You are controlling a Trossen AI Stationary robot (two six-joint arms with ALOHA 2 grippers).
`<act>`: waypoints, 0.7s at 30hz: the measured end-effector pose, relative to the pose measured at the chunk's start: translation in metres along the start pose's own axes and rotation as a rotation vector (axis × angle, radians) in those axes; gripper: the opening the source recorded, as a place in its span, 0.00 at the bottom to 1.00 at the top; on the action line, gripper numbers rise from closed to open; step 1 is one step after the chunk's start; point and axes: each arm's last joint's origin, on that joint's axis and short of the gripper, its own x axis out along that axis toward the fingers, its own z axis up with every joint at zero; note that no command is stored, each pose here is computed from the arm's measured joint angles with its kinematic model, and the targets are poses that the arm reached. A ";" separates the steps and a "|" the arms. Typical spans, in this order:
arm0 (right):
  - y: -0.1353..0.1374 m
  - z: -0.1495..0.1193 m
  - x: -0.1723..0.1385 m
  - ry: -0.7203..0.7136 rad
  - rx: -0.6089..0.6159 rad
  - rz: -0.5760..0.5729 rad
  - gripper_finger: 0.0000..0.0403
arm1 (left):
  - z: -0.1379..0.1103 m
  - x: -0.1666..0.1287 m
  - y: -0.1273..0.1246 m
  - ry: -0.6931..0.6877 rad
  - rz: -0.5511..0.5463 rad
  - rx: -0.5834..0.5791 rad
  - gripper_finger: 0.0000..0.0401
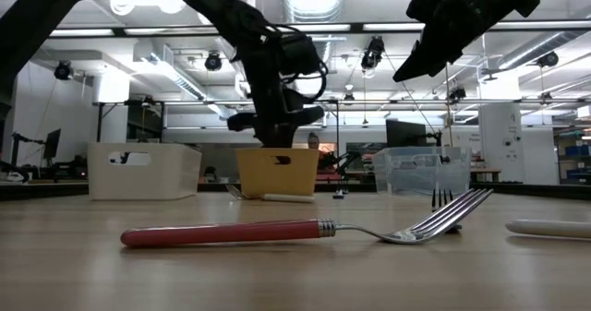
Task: Sort silverware by color (type)
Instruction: Put the pink fork into the yellow bin
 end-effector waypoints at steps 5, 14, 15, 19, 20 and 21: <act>0.000 0.000 0.000 0.000 0.008 0.000 0.20 | 0.005 -0.007 0.000 0.073 0.019 0.159 0.09; 0.000 0.000 0.000 0.001 0.015 0.000 0.20 | 0.005 -0.009 0.000 0.146 -0.175 0.581 0.31; 0.000 0.000 0.000 0.001 0.015 0.000 0.20 | 0.003 -0.007 0.001 0.153 -0.165 0.600 0.34; 0.000 0.000 0.000 0.001 0.015 0.000 0.20 | 0.002 -0.004 0.005 0.142 -0.081 0.635 0.40; 0.000 0.000 0.000 0.001 0.015 0.000 0.20 | 0.004 -0.003 0.006 0.133 -0.065 0.633 0.41; 0.000 0.000 0.000 0.001 0.015 0.000 0.20 | 0.005 -0.003 0.007 0.122 -0.061 0.628 0.41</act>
